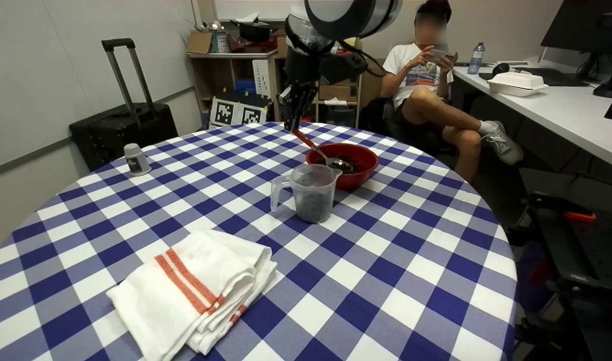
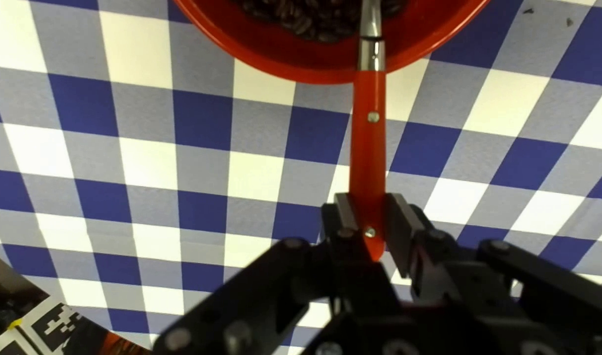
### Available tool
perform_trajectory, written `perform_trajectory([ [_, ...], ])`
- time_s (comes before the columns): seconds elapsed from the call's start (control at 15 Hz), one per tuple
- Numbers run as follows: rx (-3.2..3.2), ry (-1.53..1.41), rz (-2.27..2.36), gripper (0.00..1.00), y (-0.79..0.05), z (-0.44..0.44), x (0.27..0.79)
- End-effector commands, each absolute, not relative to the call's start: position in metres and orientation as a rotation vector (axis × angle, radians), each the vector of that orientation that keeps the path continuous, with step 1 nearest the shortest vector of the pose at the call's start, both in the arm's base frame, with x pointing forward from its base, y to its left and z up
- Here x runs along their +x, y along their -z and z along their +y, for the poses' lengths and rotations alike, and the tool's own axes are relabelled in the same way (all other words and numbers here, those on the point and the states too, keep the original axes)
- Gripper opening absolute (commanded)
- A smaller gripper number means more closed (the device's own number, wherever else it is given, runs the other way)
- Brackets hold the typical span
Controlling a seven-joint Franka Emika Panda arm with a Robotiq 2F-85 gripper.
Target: Put a spoonful of the things in the red bowl into the jug
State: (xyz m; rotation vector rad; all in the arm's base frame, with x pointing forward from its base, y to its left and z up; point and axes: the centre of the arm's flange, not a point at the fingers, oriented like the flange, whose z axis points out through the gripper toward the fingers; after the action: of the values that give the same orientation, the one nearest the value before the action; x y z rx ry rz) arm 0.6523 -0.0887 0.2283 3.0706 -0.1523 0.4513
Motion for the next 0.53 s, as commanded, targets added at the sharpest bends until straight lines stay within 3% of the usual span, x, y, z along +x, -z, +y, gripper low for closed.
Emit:
perform_trajectory([
  [0.0,3.119,-0.391,-0.025,0.05,-0.245,-0.096,0.655],
  [0.47,3.115,-0.26,0.263,0.05,-0.286,-0.081,0.654],
])
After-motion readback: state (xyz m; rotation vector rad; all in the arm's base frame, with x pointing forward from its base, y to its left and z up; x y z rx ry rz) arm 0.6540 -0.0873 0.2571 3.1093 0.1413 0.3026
